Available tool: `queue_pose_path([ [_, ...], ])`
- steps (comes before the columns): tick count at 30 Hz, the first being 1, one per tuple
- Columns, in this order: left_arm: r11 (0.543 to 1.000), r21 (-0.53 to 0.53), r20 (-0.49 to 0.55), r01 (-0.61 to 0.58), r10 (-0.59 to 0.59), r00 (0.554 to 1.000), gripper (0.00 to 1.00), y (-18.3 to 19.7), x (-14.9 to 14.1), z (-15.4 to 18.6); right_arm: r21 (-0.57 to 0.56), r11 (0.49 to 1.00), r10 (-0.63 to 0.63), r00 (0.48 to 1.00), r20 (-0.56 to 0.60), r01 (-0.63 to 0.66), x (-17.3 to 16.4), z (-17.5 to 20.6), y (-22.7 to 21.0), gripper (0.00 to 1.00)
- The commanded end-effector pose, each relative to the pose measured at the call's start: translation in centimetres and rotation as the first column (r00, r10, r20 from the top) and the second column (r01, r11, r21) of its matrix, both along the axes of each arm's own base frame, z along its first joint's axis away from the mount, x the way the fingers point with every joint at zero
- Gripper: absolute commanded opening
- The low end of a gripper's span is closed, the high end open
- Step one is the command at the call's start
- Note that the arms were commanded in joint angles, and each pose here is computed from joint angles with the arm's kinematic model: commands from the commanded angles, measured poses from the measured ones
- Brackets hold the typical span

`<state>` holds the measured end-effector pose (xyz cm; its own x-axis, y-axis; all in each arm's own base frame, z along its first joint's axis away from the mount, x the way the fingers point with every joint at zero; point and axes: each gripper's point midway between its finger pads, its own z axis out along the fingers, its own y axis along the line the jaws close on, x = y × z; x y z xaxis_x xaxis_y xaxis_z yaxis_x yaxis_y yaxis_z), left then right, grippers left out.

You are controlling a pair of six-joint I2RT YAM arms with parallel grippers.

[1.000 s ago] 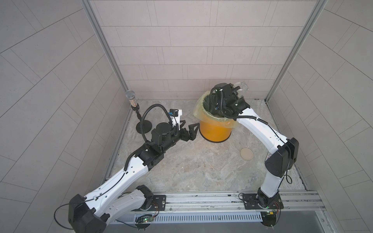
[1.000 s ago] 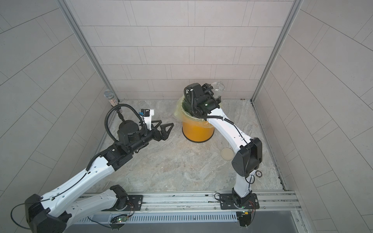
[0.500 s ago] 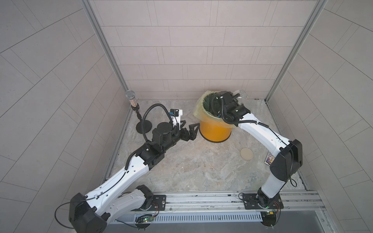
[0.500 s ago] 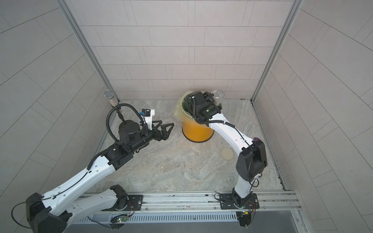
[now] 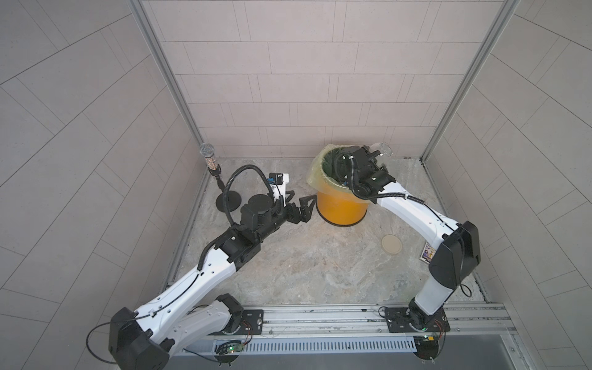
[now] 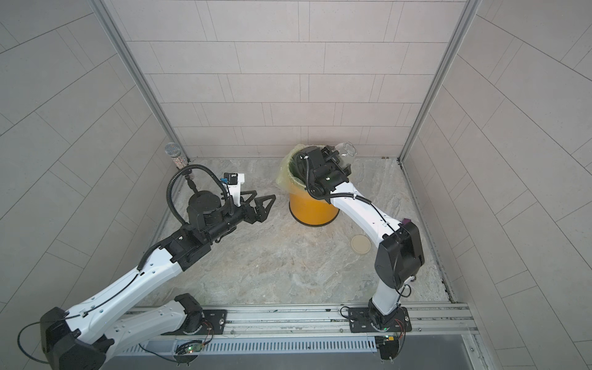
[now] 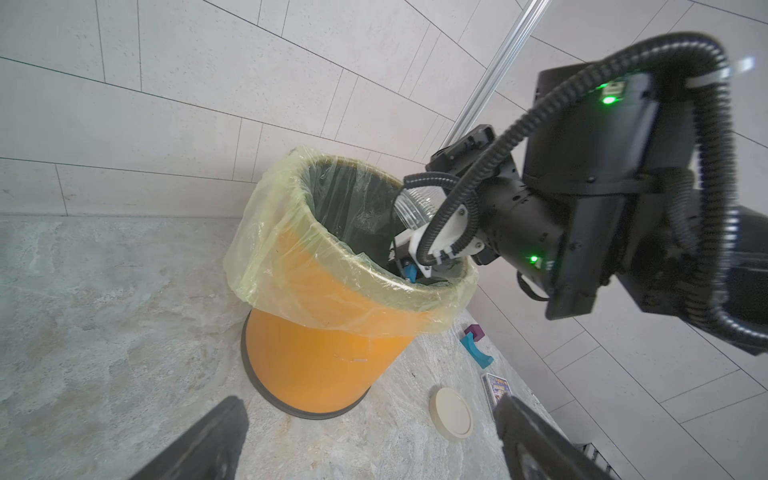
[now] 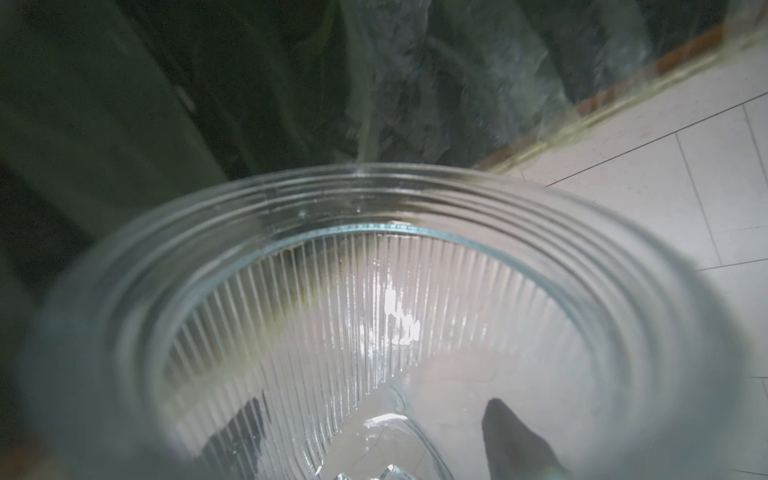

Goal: Empty expired oatmeal from jars
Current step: Pour the expired oatmeal into the trash bin.

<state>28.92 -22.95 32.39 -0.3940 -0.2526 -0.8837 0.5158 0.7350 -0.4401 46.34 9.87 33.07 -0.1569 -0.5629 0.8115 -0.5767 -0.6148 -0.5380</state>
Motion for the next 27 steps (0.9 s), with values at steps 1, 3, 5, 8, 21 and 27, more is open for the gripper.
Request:
queue_pose_path([
  [1,0.999,-0.041,0.044,-0.014,0.015,0.999,1.00,0.5,-0.2,2.1,-0.318,0.946,0.028,0.993,-0.111,-0.062,-0.1,5.9,0.1,0.00],
  [3,0.999,-0.042,0.047,-0.016,0.018,0.999,1.00,0.6,-0.3,2.1,-0.325,0.944,0.020,0.991,-0.129,-0.061,-0.4,5.5,-0.1,0.00],
  [5,0.999,-0.038,0.050,-0.016,0.018,0.999,1.00,0.7,-0.4,2.3,-0.293,0.951,0.065,0.992,-0.110,-0.095,-0.3,5.6,0.5,0.00],
  [8,0.999,-0.035,0.054,-0.019,0.021,0.998,1.00,0.8,-0.4,2.4,-0.187,0.982,0.019,0.995,-0.098,-0.037,-0.8,5.6,0.0,0.00],
  [21,1.000,-0.006,0.029,-0.011,0.011,1.000,1.00,0.2,0.2,1.5,0.349,0.925,-0.095,0.979,-0.180,0.154,-4.6,3.3,-0.9,0.00],
  [27,1.000,0.011,0.028,-0.015,0.015,1.000,1.00,0.3,0.2,1.5,0.493,0.852,-0.088,0.977,-0.194,0.175,-4.8,2.2,-0.1,0.00],
])
